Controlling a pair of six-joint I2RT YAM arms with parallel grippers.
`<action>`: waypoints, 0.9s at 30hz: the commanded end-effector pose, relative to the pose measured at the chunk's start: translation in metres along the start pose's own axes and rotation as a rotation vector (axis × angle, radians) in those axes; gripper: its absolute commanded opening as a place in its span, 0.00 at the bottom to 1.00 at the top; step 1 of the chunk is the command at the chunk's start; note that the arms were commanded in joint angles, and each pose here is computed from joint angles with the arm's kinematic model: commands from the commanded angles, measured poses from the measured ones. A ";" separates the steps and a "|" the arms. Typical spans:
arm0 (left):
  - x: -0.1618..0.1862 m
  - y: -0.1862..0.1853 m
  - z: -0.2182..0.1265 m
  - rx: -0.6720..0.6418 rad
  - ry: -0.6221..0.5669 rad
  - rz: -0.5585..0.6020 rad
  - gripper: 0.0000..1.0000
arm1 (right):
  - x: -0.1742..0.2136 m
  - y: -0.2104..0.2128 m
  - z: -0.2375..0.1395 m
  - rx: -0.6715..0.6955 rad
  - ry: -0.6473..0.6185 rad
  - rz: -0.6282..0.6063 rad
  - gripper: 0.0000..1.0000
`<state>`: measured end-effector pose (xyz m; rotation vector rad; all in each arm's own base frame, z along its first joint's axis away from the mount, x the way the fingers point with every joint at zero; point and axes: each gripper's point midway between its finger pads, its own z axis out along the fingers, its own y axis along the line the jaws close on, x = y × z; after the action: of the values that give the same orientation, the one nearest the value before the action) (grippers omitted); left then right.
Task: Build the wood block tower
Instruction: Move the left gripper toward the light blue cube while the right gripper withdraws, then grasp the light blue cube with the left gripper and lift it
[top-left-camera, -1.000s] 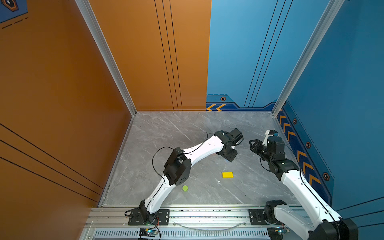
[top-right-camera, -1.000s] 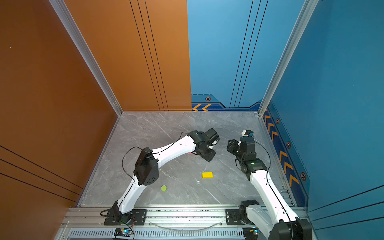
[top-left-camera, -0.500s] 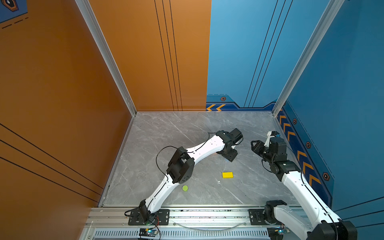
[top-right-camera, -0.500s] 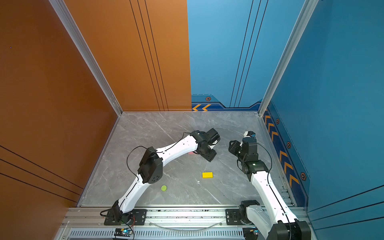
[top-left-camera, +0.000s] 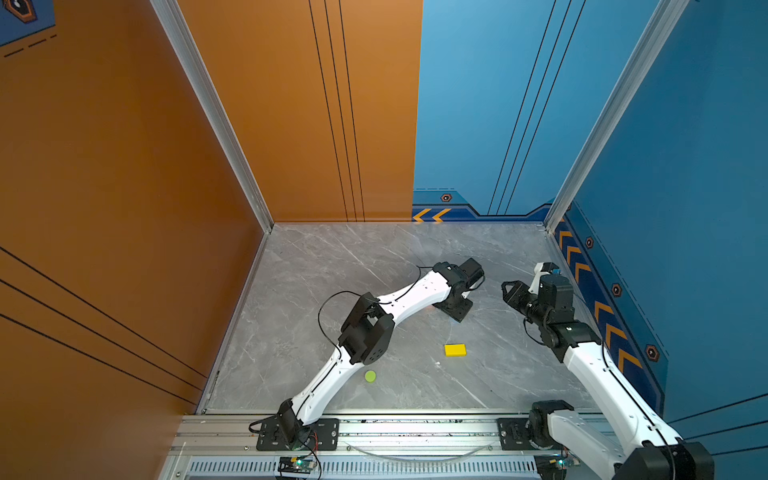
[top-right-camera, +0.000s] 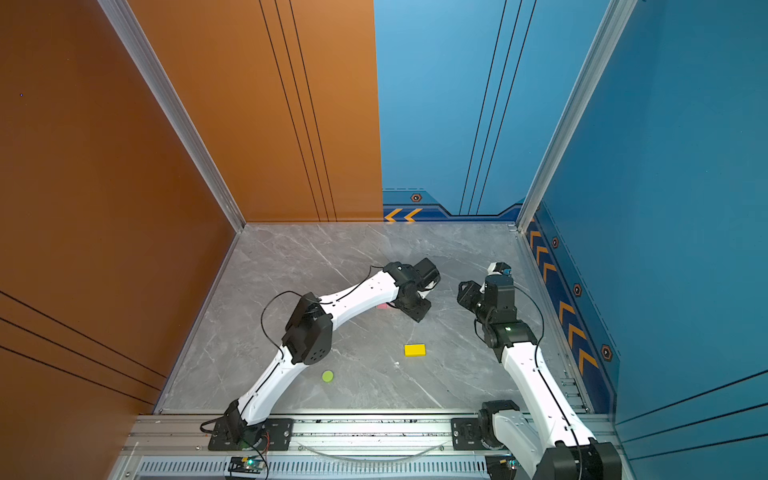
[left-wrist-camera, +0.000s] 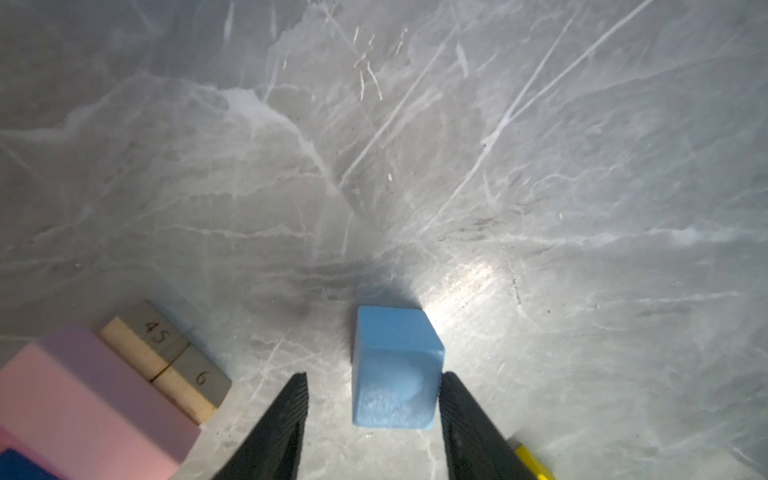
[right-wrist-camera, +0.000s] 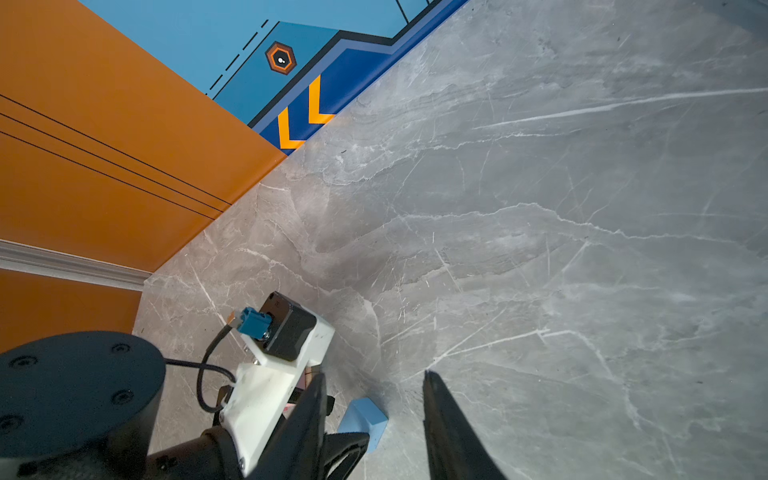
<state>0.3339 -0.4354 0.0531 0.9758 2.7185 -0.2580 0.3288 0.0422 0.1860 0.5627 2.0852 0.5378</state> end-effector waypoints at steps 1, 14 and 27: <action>0.003 -0.001 0.005 0.006 0.025 0.005 0.49 | 0.003 -0.002 0.001 -0.006 0.009 0.007 0.40; 0.006 -0.007 0.008 0.010 0.032 0.008 0.40 | 0.003 -0.002 0.002 -0.010 0.010 0.008 0.40; 0.003 -0.001 -0.010 -0.020 0.011 -0.054 0.18 | 0.005 -0.002 0.005 -0.013 0.019 0.007 0.40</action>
<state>0.3305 -0.4386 0.0481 0.9427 2.7428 -0.2669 0.3297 0.0441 0.1835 0.5589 2.0956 0.5522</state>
